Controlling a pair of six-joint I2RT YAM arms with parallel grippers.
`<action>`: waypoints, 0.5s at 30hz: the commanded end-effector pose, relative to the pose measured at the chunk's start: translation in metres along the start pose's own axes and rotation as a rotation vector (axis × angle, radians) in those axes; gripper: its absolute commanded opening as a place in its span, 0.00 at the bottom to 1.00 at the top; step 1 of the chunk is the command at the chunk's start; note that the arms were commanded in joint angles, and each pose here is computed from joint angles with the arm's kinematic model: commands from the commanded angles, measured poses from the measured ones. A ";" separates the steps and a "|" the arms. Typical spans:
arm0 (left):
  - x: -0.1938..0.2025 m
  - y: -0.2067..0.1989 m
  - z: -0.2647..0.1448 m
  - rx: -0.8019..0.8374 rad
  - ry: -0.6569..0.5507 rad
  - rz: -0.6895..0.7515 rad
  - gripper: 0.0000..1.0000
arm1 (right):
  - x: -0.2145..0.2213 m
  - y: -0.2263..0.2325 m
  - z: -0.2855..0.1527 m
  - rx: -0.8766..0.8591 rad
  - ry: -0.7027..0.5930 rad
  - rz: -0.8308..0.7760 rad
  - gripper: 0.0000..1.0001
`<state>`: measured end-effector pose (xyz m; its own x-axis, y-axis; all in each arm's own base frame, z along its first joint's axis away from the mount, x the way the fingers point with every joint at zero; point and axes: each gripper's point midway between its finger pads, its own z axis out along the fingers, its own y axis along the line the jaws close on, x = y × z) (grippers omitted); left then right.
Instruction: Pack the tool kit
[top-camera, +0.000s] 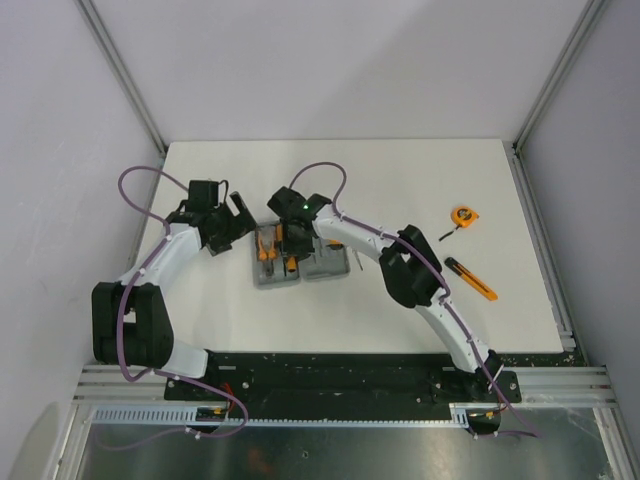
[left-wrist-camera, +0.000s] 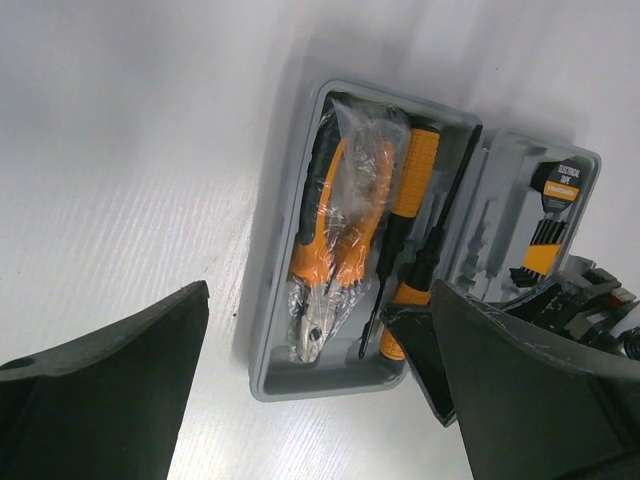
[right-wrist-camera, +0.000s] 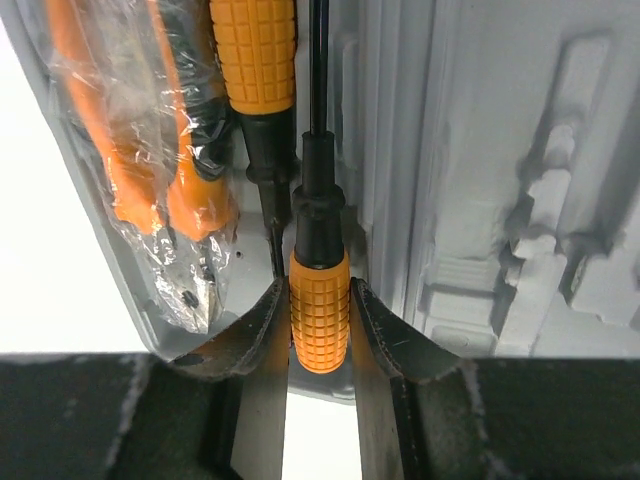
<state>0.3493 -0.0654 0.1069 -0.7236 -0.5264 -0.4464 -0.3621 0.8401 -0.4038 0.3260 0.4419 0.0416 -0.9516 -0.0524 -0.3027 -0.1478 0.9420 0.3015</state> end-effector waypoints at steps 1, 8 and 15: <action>-0.015 -0.010 -0.008 0.041 -0.046 0.010 0.96 | 0.007 -0.023 -0.008 0.160 -0.020 -0.057 0.16; -0.015 -0.011 -0.007 0.048 -0.046 0.010 0.96 | 0.011 -0.025 -0.011 0.202 -0.035 -0.082 0.31; -0.015 -0.012 -0.007 0.054 -0.043 0.009 0.96 | -0.005 -0.013 -0.028 0.164 -0.099 -0.087 0.51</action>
<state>0.3494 -0.0662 0.1072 -0.7247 -0.5263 -0.4447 -0.3594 0.8394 -0.4078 0.3164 0.4277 0.0405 -0.9271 -0.1128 -0.3575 -0.1761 0.9729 0.1496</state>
